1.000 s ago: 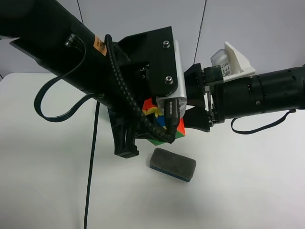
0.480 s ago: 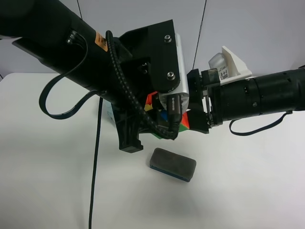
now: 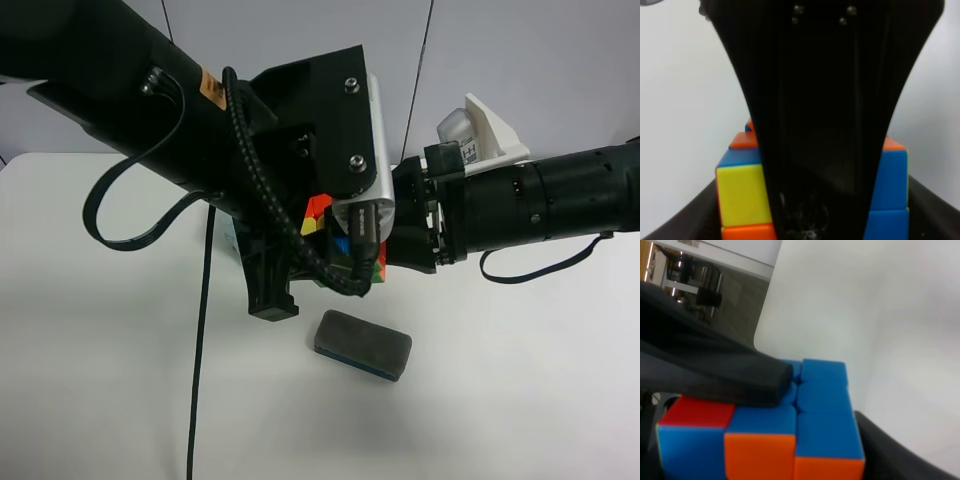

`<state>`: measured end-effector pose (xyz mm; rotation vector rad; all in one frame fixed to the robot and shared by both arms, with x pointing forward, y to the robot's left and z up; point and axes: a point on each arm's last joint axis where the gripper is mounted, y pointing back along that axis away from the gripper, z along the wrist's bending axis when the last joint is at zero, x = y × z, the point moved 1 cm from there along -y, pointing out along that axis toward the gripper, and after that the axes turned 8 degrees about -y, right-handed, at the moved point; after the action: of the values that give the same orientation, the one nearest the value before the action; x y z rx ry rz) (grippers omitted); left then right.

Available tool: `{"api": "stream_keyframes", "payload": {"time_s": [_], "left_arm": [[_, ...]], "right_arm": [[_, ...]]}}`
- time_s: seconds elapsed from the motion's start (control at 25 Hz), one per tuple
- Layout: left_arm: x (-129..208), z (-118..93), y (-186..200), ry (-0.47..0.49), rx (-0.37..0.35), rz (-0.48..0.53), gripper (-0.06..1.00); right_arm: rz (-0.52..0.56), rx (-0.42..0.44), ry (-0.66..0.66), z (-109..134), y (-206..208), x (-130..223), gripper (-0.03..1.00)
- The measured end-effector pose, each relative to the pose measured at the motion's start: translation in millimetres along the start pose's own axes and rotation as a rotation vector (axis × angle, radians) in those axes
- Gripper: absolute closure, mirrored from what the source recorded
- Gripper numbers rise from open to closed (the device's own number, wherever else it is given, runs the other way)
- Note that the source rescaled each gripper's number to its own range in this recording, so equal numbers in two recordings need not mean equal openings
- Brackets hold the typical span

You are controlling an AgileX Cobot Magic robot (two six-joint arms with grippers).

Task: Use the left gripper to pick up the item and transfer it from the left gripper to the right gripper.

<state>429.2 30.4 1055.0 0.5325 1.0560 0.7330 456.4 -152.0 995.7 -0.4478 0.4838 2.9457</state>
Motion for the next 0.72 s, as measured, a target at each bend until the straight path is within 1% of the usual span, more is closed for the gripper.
{"api": "stream_keyframes", "payload": {"time_s": [0.04,0.08,0.12,0.16,0.2,0.24,0.36,0.56,0.72], "left_arm": [[0,0,0,0.000,-0.001,-0.001,0.85],[-1,1,0,0.003,-0.007,-0.006,0.64],[-1,2,0,0.003,-0.016,-0.010,0.38],[-1,2,0,0.003,-0.023,-0.013,0.21],[-1,3,0,0.003,-0.026,-0.014,0.09],[-2,3,0,0.003,-0.027,-0.015,0.03],[-1,2,0,0.003,-0.023,-0.013,-0.03],[-5,1,16,0.013,-0.025,-0.030,-0.04],[-13,-2,47,0.085,-0.041,-0.074,-0.04]], "right_arm": [[-0.001,0.001,0.001,0,0,0,0.96],[-0.002,0.004,0.003,0,0,0,0.97],[-0.002,0.011,0.004,-1,0,0,0.97],[-0.003,0.016,0.005,-2,0,0,0.97],[-0.003,0.016,0.005,-2,0,0,0.97],[-0.004,0.017,0.005,-2,0,0,0.97],[-0.005,0.019,0.005,-2,0,0,0.97],[-0.005,0.019,0.005,-2,0,0,0.97],[-0.005,0.019,0.005,-2,0,0,0.97]]}}
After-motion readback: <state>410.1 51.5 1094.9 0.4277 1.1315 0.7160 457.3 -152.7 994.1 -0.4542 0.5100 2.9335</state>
